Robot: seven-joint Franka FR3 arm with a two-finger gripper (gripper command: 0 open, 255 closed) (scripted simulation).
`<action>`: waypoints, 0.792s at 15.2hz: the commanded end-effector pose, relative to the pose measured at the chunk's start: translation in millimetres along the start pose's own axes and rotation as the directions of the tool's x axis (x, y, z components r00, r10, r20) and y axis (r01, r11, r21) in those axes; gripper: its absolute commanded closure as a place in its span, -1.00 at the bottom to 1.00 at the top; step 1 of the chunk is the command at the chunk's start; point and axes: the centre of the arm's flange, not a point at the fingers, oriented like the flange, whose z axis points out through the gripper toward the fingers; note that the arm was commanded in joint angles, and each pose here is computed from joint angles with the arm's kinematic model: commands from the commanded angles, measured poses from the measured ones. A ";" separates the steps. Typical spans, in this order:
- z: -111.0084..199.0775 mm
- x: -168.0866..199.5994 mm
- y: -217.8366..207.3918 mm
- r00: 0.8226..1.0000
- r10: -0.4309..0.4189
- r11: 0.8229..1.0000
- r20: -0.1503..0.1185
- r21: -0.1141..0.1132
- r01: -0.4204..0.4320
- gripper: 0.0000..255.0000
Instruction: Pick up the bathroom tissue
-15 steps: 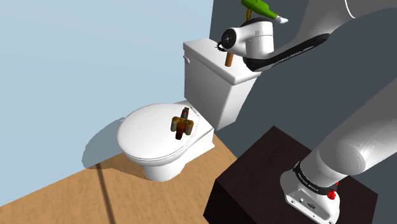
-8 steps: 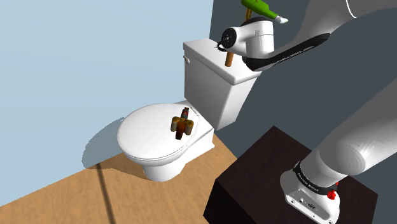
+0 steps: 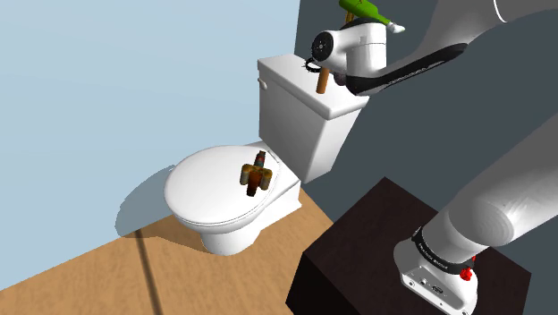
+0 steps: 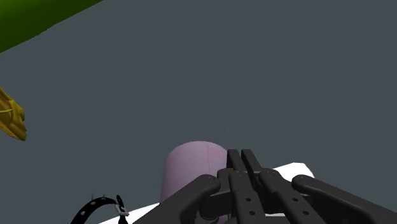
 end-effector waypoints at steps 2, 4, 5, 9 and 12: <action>-5.6 -12.6 6.7 1.000 0.000 1.000 0.000 0.000 0.000 1.00; -9.6 -20.7 12.3 1.000 0.000 1.000 0.000 0.000 0.000 1.00; -11.6 -24.7 15.0 1.000 0.000 1.000 0.000 0.000 0.000 1.00; -19.7 -40.8 26.1 1.000 0.000 1.000 0.000 0.000 0.000 1.00; -22.1 -45.4 29.3 1.000 0.000 1.000 0.000 0.000 0.000 1.00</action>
